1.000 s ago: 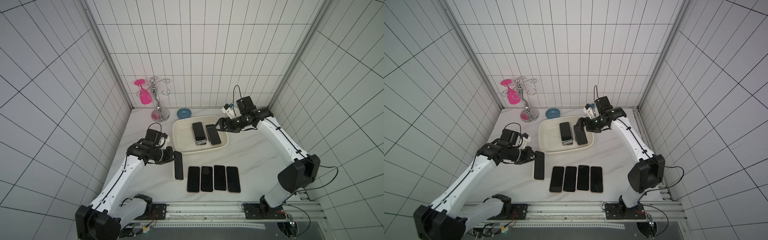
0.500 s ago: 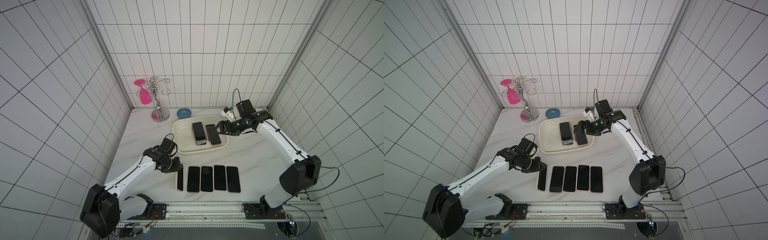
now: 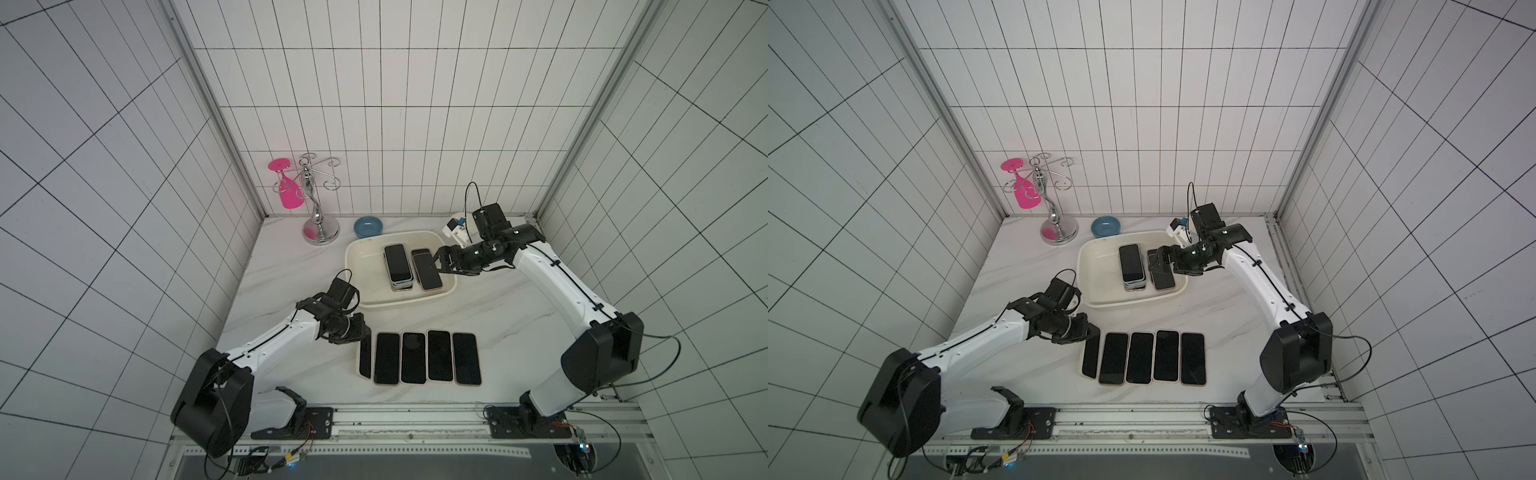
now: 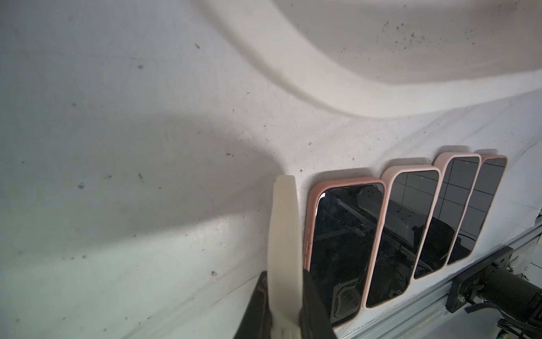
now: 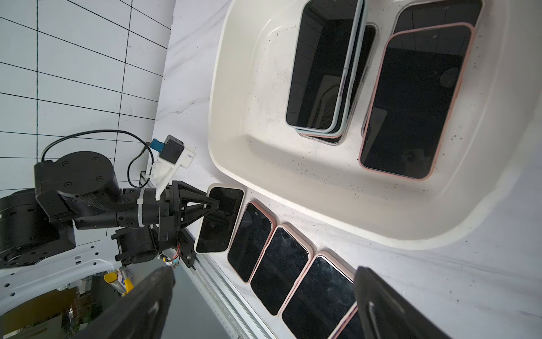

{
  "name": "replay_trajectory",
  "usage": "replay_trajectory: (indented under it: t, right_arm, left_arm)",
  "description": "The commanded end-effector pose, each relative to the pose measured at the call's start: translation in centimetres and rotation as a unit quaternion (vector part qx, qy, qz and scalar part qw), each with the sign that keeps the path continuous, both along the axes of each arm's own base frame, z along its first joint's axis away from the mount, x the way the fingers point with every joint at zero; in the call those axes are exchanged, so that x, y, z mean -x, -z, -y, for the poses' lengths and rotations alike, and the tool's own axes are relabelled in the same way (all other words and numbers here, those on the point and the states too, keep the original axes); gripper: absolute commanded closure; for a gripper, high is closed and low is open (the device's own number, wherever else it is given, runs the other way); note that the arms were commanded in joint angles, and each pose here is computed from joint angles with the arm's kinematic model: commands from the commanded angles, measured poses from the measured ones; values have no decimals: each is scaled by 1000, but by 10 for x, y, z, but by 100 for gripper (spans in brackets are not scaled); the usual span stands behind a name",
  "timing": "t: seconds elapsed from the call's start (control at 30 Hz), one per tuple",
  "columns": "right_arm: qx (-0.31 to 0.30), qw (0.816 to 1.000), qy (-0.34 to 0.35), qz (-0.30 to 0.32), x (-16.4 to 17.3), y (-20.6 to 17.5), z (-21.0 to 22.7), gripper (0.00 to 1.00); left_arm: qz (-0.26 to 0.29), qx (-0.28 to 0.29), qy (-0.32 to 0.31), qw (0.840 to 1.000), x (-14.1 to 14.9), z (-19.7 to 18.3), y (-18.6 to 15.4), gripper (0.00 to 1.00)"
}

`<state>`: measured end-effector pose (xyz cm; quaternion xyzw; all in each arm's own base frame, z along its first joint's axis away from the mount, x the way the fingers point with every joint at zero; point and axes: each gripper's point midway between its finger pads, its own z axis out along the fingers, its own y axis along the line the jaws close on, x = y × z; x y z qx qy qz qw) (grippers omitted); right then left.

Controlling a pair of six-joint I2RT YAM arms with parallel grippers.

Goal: Take the phone out of the storage box
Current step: Place the phone at the center of the board.

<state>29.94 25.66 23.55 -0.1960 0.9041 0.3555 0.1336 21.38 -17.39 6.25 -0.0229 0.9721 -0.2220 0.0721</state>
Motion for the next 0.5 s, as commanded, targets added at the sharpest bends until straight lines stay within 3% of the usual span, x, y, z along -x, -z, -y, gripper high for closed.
replay_trajectory:
  t: [0.0,0.17,0.3,0.47]
  right_arm:
    - [10,1000,-5,5,4,4,3,1]
    - [12,1000,-6,-3,3,10,2,1]
    - [15,1000,-7,-9,2,14,2,1]
    - [14,1000,-7,-12,2,15,1,1]
  left_arm:
    - [-15,15,14,1000,8,8,9,97]
    - [-19,34,11,999,10,13,9,90]
    - [-50,9,-18,999,19,3,21,66]
    - [-63,-25,-58,996,24,-13,31,46]
